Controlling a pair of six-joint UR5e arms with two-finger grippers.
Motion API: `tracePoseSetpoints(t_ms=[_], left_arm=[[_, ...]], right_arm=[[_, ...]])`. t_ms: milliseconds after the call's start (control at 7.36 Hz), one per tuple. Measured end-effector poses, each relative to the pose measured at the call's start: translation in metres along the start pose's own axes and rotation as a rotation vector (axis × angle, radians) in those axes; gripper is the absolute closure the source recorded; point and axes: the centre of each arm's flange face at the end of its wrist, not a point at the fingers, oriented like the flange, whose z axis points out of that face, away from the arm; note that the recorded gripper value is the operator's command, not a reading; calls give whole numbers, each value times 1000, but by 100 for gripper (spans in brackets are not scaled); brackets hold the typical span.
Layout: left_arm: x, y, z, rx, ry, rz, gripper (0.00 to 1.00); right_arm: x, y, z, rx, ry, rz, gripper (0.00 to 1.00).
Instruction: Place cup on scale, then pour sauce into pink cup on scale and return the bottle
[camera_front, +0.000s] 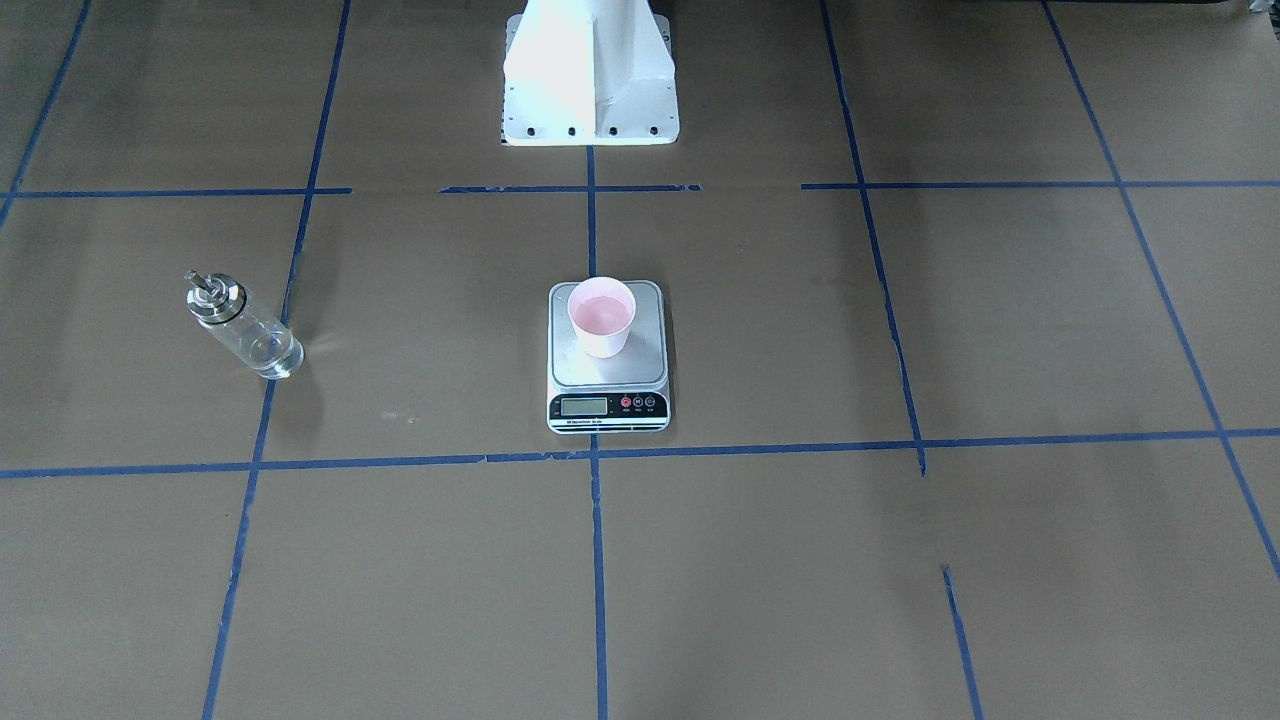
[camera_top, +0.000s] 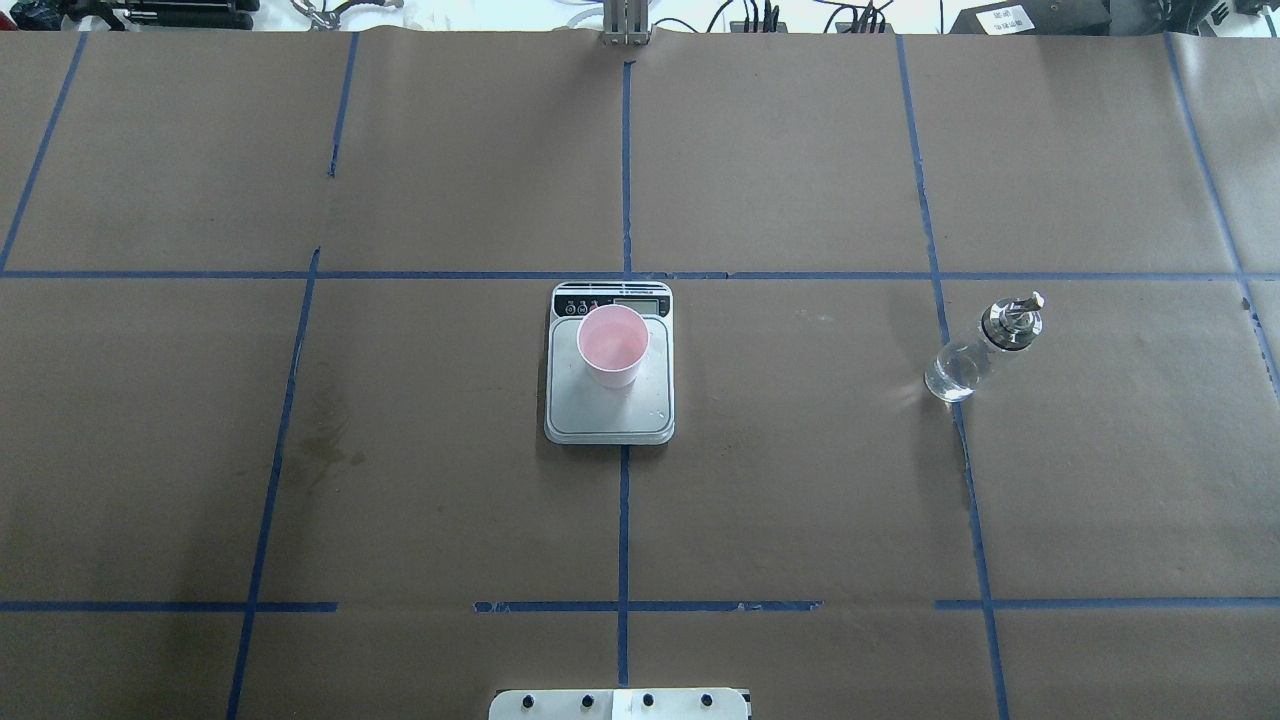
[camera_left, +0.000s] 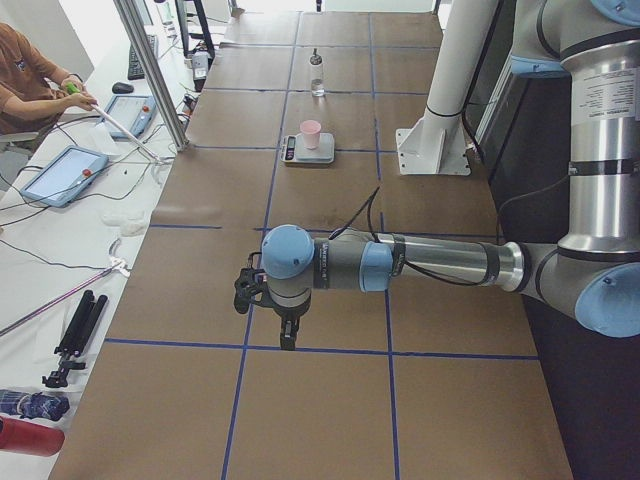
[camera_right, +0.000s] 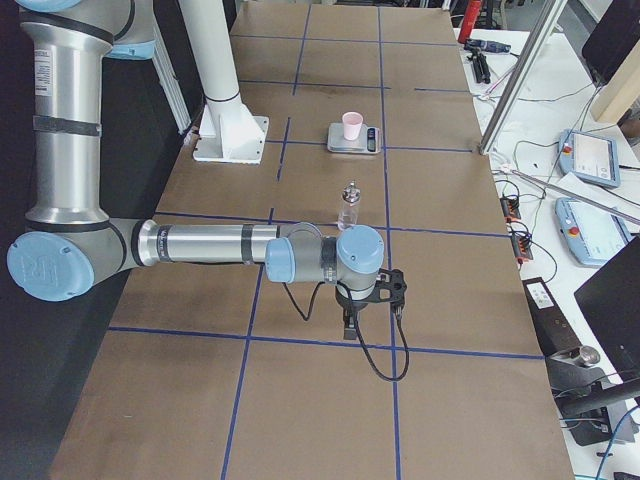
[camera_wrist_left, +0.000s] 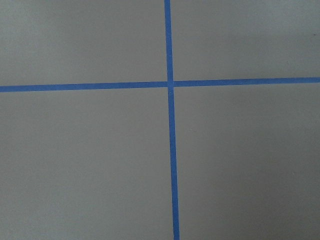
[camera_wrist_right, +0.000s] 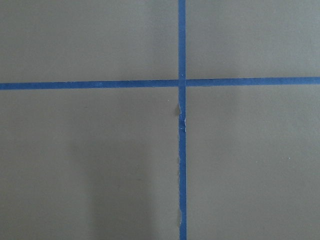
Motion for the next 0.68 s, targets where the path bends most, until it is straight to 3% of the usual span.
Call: tracePoseSetpoints(t_ms=[680], left_arm=[[2, -3, -2, 4, 0, 1, 0]], right_arm=[[1, 0, 1, -2, 0, 3, 0]])
